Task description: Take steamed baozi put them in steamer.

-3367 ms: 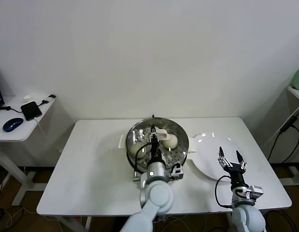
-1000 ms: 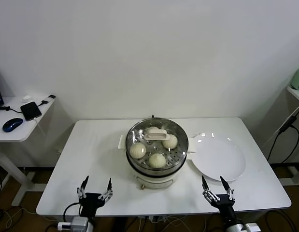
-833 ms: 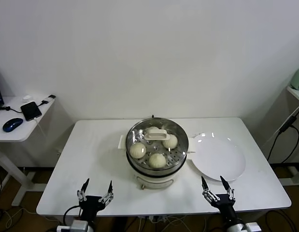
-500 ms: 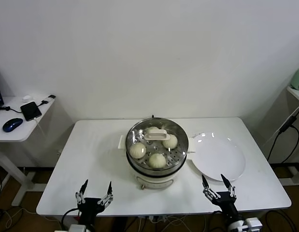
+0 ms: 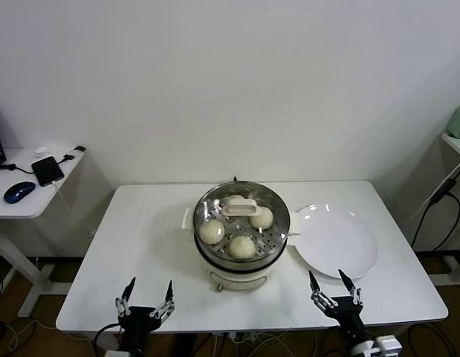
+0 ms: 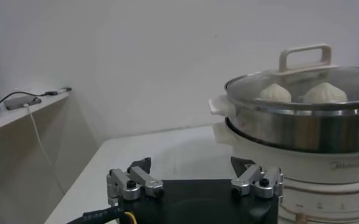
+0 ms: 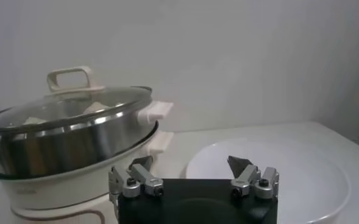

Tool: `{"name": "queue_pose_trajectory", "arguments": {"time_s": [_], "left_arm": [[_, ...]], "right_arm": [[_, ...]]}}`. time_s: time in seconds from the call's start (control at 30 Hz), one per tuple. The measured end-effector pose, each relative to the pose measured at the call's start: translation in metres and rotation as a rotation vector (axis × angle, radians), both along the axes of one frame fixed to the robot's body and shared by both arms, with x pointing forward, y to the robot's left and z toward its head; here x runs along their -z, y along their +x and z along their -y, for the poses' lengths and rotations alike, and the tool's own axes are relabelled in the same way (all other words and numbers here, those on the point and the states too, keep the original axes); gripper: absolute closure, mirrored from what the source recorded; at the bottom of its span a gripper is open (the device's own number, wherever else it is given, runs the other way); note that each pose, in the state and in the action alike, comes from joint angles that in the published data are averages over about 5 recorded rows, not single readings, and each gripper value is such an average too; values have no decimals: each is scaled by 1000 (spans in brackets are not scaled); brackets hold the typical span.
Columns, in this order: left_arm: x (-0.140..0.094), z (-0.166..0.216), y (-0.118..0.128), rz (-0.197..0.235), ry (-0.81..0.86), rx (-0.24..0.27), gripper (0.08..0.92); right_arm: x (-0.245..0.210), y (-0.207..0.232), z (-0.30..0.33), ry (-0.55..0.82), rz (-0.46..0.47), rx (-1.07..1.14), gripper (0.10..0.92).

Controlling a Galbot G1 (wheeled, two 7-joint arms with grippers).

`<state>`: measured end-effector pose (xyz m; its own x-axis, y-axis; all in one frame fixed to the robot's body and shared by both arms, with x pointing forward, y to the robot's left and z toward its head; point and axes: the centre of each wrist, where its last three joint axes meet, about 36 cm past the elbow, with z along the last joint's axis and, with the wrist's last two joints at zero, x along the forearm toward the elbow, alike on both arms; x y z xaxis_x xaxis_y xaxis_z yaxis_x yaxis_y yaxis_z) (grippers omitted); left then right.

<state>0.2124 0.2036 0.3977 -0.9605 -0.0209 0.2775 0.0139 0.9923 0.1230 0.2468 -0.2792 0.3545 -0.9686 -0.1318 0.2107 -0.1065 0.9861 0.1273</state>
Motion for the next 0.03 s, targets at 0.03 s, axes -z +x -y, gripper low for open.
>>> {"name": "queue_pose_trajectory", "arguments": {"time_s": [0.03], "left_arm": [[0,0,0,0,0,0,177]], "right_arm": [[0,0,0,0,-1,0,200]]}}
